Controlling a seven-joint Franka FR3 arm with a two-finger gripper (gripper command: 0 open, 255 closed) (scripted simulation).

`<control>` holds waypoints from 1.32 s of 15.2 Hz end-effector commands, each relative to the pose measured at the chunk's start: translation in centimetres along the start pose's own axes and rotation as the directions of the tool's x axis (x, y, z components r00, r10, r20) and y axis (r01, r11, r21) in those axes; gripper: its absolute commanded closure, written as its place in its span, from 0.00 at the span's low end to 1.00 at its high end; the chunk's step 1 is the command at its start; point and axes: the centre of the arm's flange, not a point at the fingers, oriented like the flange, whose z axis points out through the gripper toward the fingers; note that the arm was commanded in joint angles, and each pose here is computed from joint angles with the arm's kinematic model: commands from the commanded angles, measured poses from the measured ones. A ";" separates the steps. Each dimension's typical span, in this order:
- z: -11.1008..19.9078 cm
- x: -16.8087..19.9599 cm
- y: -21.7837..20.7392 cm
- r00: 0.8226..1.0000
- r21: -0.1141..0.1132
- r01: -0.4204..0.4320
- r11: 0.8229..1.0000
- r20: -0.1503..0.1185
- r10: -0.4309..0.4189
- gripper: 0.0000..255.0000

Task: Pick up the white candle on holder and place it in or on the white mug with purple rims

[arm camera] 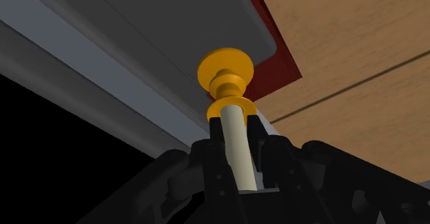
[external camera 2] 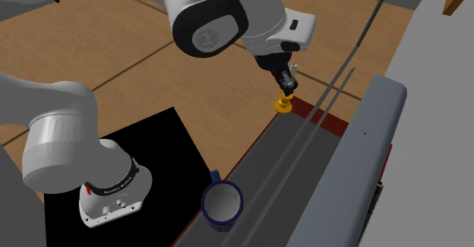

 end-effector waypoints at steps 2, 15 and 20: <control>-1.4 0.7 -0.2 1.000 0.000 0.000 1.000 0.001 0.000 1.00; -7.4 -10.9 8.8 1.000 0.000 0.000 1.000 0.001 0.000 1.00; -9.7 -15.8 12.5 1.000 0.000 0.000 1.000 0.001 0.000 1.00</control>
